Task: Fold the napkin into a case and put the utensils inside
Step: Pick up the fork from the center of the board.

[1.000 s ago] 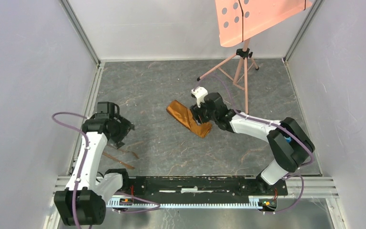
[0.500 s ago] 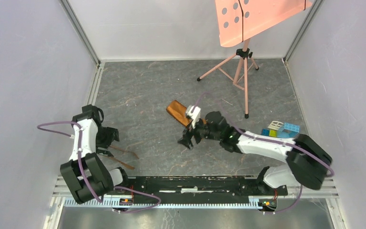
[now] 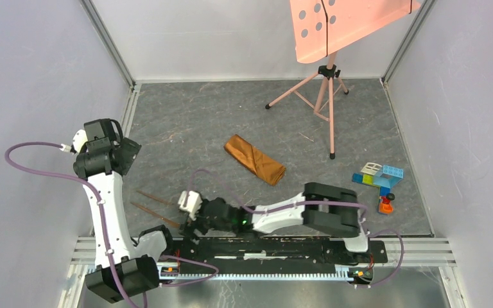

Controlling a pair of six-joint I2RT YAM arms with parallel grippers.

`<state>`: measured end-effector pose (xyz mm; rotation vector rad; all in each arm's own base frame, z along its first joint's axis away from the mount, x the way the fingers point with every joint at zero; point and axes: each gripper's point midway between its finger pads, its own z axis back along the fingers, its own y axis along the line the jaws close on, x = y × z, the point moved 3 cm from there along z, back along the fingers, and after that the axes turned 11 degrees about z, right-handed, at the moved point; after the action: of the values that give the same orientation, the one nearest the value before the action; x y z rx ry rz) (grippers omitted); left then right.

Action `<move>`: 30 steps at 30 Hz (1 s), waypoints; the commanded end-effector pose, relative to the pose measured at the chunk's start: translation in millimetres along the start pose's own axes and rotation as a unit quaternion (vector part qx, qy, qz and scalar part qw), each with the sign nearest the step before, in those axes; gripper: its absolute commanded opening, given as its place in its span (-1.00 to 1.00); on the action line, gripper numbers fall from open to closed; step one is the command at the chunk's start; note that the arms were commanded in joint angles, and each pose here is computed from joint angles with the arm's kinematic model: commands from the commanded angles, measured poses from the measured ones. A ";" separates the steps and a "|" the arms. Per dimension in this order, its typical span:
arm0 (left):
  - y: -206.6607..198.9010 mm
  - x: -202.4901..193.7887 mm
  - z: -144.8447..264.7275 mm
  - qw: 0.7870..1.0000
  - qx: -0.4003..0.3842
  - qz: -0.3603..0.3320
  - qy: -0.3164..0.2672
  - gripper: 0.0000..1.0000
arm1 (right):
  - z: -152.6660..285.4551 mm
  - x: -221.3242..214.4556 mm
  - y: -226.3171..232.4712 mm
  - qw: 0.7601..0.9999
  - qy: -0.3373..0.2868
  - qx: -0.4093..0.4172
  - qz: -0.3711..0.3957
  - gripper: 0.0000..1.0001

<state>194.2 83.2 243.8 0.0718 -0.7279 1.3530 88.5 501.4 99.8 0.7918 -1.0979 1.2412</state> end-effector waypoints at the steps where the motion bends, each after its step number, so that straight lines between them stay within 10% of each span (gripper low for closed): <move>1: -20.2 2.6 14.6 0.998 -0.046 -0.049 0.000 1.00 | -33.3 4.9 -15.1 0.993 0.015 -0.112 0.037 0.70; 18: -49.4 0.0 40.5 0.987 -0.103 -0.118 -0.024 1.00 | -82.3 -30.3 -38.2 0.975 0.069 -0.194 0.084 -0.10; 23: -58.6 -6.9 41.2 0.980 -0.131 -0.151 -0.007 1.00 | -76.9 -21.2 -51.7 0.976 0.050 -0.205 0.052 -1.00; 30: -97.4 -44.4 58.0 0.924 -0.295 -0.223 0.094 1.00 | -3.7 23.3 -110.6 0.986 0.029 -0.123 -0.107 -1.00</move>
<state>230.9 29.7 284.4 -0.1035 -0.8140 0.9141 160.8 525.0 48.5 0.4127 -1.1344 1.1088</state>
